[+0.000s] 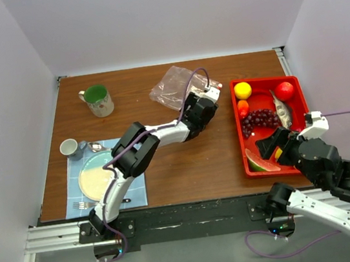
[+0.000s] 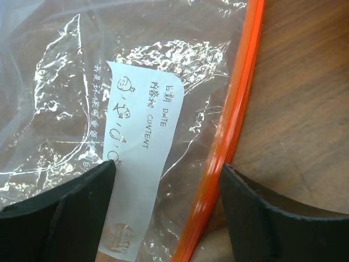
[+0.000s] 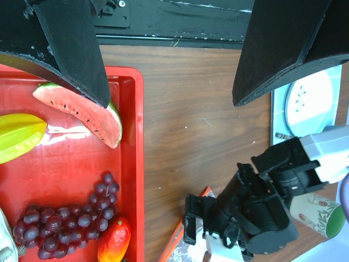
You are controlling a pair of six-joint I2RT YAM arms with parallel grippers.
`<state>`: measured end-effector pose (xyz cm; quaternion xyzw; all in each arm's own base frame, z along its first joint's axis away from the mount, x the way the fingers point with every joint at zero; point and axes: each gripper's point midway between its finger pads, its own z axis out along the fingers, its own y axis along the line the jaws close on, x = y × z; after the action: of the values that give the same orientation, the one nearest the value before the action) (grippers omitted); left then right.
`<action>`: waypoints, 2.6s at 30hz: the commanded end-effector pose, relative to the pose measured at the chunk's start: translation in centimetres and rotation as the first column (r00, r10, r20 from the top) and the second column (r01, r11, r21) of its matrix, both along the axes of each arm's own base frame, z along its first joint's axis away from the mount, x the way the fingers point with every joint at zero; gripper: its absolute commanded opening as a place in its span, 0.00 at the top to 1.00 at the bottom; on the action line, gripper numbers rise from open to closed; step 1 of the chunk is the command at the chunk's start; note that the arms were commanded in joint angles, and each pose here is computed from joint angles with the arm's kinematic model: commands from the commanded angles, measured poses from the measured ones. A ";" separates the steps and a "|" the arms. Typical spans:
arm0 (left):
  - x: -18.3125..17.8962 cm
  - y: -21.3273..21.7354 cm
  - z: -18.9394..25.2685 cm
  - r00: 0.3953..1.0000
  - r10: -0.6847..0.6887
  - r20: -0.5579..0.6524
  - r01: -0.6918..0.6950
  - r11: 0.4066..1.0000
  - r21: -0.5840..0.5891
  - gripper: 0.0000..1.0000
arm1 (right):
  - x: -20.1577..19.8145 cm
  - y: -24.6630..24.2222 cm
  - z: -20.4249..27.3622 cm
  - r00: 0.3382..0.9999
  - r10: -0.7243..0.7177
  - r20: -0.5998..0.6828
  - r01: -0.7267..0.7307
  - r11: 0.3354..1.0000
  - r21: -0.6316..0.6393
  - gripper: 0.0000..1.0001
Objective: Place the food in the zip-top bag and seal the zipper
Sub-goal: Pick up the zipper food storage bag at the center of the board, then open the zipper of the food storage bag at the center of the board.
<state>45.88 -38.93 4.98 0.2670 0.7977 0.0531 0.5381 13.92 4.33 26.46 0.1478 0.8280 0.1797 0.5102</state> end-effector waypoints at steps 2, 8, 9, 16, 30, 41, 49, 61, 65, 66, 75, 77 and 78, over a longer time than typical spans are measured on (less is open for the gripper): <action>1.8 0.6 4.4 0.982 0.124 0.141 -0.112 0.990 -0.089 0.36 | -0.1 -0.1 0.2 1.000 -0.011 0.002 0.010 1.000 0.022 0.01; 1.6 0.6 4.9 0.982 0.129 0.141 -0.112 0.986 -0.123 0.95 | -0.5 -1.1 0.3 1.000 -0.029 -0.002 0.029 1.000 0.004 0.01; 1.4 0.7 5.0 0.982 0.129 0.134 -0.112 0.985 -0.131 0.99 | -0.6 -1.3 0.4 0.999 -0.032 -0.001 0.032 0.999 0.004 0.01; -1.4 1.8 8.8 0.987 0.142 0.078 -0.111 0.943 -0.314 1.00 | -1.1 -1.7 -0.1 0.999 -0.029 0.016 0.029 0.999 0.035 0.01; -8.4 5.6 11.3 0.992 0.115 -0.055 -0.127 0.836 -0.534 1.00 | 0.4 2.9 -1.3 0.997 0.068 -0.029 -0.066 0.996 0.065 0.02; -12.0 6.9 12.6 0.994 0.050 -0.093 -0.096 0.800 -0.593 1.00 | 1.7 5.3 -2.7 0.995 0.086 -0.056 -0.081 0.993 0.081 0.02; -13.7 7.0 13.0 0.994 0.008 -0.112 -0.076 0.784 -0.616 1.00 | 2.4 6.6 -3.3 0.993 0.092 -0.071 -0.086 0.993 0.086 0.02; -15.5 7.8 14.9 0.992 -0.028 -0.119 -0.058 0.748 -0.661 1.00 | 3.5 7.7 -4.6 0.994 0.081 -0.076 -0.074 0.993 0.093 0.02; -16.1 8.0 15.1 0.990 -0.043 -0.133 -0.057 0.745 -0.665 1.00 | 4.1 8.2 -4.8 0.995 0.071 -0.067 -0.064 0.993 0.100 0.02; -16.2 8.0 15.2 0.990 -0.047 -0.135 -0.055 0.744 -0.666 1.00 | 4.3 8.3 -5.0 0.996 0.066 -0.068 -0.060 0.994 0.096 0.03; -17.5 8.3 15.7 0.983 -0.082 -0.167 -0.055 0.728 -0.683 1.00 | 5.5 8.4 -5.2 0.999 0.023 -0.036 -0.019 0.996 0.092 0.03; -17.7 8.4 15.7 0.981 -0.082 -0.177 -0.062 0.729 -0.682 1.00 | 5.7 8.4 -5.3 0.999 0.017 -0.033 -0.014 0.997 0.078 0.03; -17.7 8.4 15.9 0.981 -0.084 -0.177 -0.061 0.727 -0.684 1.00 | 5.9 8.5 -5.1 1.000 0.015 -0.027 -0.013 0.997 0.079 0.03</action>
<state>28.86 -30.35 19.38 0.0680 0.8142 -0.2501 0.5195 18.42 12.60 20.07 0.1429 0.8500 0.2088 0.4621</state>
